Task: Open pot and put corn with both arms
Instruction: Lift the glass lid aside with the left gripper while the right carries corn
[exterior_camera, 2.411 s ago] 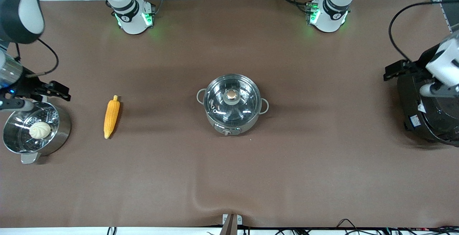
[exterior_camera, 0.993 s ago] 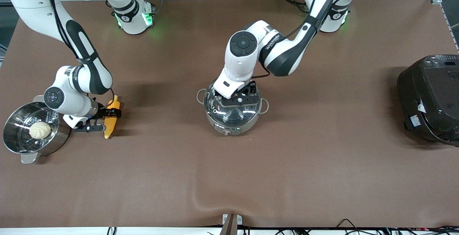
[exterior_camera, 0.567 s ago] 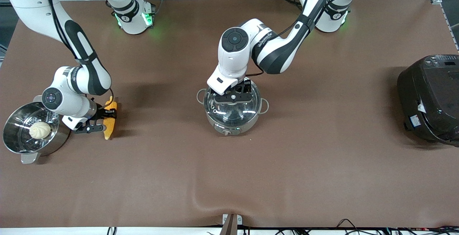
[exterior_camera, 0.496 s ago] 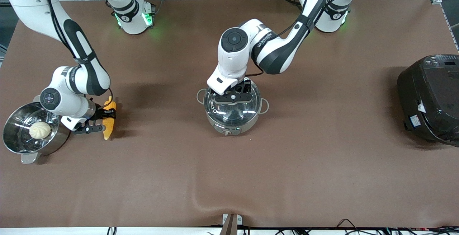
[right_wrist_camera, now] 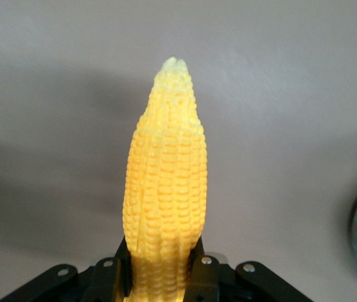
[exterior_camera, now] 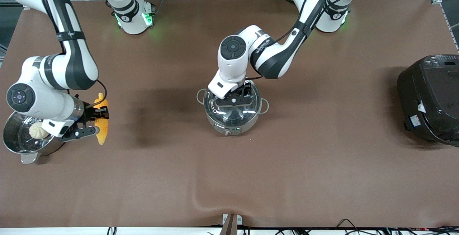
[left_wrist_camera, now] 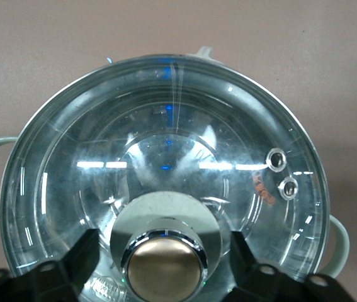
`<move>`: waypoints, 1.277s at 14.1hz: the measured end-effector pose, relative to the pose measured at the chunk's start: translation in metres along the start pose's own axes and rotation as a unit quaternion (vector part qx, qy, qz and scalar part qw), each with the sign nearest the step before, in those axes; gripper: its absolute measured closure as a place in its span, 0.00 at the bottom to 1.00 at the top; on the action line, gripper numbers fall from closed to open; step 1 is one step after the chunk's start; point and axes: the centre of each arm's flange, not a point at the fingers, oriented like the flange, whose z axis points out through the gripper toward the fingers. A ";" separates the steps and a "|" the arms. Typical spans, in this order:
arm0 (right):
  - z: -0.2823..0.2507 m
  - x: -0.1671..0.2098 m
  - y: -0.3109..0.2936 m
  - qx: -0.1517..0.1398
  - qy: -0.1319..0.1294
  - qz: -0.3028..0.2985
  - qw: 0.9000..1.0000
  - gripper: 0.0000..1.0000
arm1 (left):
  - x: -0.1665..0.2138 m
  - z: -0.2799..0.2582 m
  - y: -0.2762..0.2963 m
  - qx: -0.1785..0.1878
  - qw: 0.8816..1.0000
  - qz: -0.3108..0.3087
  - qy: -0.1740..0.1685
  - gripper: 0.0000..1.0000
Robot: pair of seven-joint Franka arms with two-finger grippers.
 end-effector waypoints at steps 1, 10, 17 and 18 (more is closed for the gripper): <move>-0.003 0.004 -0.014 -0.002 0.004 0.006 1.000 0.63 | 0.001 -0.002 -0.001 0.004 1.000 -0.009 -0.002 0.28; -0.033 0.024 -0.141 0.028 0.025 0.029 0.999 0.63 | -0.001 -0.012 0.000 0.010 1.000 -0.017 -0.006 0.50; -0.068 0.023 -0.176 0.029 0.019 0.053 0.998 0.63 | 0.039 -0.085 -0.055 0.015 0.998 -0.066 0.000 0.50; -0.070 0.022 -0.186 0.030 0.020 0.061 0.998 0.63 | 0.056 -0.095 -0.076 0.014 0.996 -0.085 0.002 0.50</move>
